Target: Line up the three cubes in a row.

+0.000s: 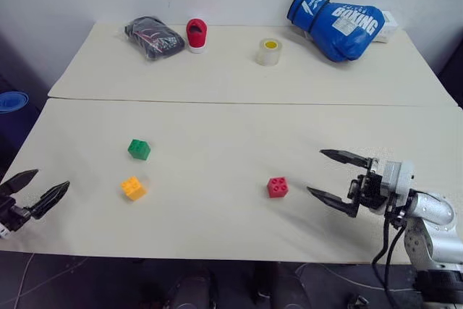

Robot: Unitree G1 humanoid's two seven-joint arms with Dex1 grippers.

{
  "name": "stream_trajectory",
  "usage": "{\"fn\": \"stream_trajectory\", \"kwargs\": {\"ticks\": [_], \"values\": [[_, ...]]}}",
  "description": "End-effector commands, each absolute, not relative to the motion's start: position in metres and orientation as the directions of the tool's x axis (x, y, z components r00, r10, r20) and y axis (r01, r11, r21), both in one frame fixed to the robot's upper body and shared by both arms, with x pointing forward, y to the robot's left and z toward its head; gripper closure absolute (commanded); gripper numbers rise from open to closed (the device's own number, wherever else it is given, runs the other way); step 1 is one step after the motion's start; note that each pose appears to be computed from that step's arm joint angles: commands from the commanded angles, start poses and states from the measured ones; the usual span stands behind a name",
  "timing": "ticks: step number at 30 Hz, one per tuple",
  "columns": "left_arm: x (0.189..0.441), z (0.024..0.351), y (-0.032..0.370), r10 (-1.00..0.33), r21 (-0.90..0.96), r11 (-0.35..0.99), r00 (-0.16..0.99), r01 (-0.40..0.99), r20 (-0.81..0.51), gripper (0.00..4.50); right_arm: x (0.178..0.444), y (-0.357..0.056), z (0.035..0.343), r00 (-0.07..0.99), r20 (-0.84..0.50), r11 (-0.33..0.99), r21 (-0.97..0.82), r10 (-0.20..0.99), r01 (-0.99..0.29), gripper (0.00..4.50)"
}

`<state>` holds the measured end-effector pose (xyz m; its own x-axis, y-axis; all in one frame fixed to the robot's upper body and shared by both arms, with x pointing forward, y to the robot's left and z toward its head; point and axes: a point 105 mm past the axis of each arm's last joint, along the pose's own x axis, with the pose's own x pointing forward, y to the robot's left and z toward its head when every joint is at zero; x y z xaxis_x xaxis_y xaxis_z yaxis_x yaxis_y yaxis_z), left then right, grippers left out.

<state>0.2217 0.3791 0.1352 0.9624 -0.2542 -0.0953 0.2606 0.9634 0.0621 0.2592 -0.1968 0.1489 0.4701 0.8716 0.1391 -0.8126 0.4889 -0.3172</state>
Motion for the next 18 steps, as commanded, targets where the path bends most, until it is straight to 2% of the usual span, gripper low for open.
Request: {"fn": "stream_trajectory", "kwargs": {"ticks": [1, 7, 11, 16, 18], "values": [[0.241, 0.16, 0.351, -0.322, 0.072, 0.944, 0.947, 0.321, -0.011, 0.0, 0.254, -0.195, 0.165, 0.465, 0.183, 0.5, -0.361, 0.866, -0.788, 0.03], [0.288, 0.167, 0.292, -0.384, 0.03, 0.922, 0.922, 0.386, -0.055, 0.0, 0.252, -0.18, 0.166, 0.437, 0.163, 0.465, -0.379, 0.884, -0.8, 0.03], [0.314, 0.159, 0.269, -0.306, 0.06, 0.947, 0.942, 0.316, -0.138, 0.0, 0.253, -0.172, 0.169, 0.429, 0.162, 0.457, -0.382, 0.889, -0.803, 0.03], [0.333, 0.145, 0.26, -0.195, 0.073, 0.974, 0.96, 0.213, -0.201, 0.0, 0.254, -0.165, 0.171, 0.427, 0.163, 0.456, -0.387, 0.889, -0.801, 0.03], [0.34, 0.136, 0.254, -0.191, 0.046, 0.977, 0.956, 0.207, -0.224, 0.0, 0.255, -0.163, 0.173, 0.428, 0.167, 0.458, -0.387, 0.888, -0.8, 0.03]]}}
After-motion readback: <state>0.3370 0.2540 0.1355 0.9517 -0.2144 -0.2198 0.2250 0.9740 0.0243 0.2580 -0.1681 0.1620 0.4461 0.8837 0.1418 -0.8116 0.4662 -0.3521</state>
